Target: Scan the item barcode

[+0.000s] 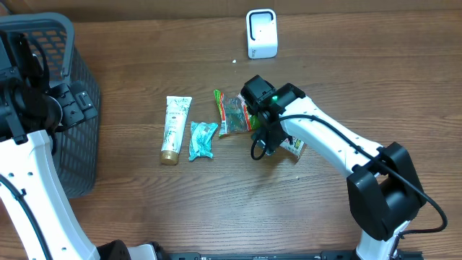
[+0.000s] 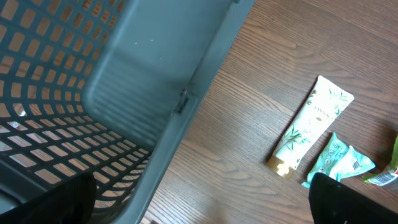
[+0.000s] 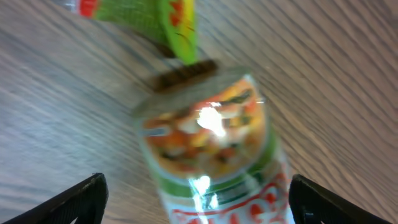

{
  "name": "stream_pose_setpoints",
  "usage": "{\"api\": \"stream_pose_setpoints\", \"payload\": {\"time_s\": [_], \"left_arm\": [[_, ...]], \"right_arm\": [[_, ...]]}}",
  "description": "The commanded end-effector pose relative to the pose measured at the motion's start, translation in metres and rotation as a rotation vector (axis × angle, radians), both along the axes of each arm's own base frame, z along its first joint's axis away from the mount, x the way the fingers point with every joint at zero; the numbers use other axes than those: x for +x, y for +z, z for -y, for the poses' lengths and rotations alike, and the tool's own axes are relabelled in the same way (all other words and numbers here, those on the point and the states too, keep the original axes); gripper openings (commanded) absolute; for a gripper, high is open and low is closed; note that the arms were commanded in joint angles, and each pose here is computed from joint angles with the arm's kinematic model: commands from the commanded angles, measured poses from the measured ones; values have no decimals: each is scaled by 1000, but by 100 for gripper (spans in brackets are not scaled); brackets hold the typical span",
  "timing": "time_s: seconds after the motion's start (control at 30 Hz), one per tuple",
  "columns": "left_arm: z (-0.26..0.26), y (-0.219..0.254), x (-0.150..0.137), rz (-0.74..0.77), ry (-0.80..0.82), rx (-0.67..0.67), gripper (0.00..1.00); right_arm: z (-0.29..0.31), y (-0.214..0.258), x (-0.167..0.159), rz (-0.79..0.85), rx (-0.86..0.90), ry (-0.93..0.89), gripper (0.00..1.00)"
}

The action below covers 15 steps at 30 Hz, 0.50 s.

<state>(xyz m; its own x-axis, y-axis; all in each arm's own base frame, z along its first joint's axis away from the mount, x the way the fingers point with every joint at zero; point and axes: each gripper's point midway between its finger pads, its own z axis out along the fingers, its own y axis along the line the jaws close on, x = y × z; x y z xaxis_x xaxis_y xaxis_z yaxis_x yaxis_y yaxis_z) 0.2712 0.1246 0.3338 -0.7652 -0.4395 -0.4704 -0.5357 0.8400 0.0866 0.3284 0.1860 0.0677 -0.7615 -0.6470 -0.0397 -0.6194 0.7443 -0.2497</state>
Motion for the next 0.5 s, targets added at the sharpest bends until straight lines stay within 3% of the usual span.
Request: {"api": "stream_pose_setpoints", "payload": {"time_s": [0.0, 0.47], "left_arm": [[-1, 0, 0, -4, -14, 3, 100], [-1, 0, 0, -5, -14, 3, 100]], "right_arm": [[7, 1, 7, 40, -26, -29, 93], [21, -15, 8, 44, -41, -67, 93]]}}
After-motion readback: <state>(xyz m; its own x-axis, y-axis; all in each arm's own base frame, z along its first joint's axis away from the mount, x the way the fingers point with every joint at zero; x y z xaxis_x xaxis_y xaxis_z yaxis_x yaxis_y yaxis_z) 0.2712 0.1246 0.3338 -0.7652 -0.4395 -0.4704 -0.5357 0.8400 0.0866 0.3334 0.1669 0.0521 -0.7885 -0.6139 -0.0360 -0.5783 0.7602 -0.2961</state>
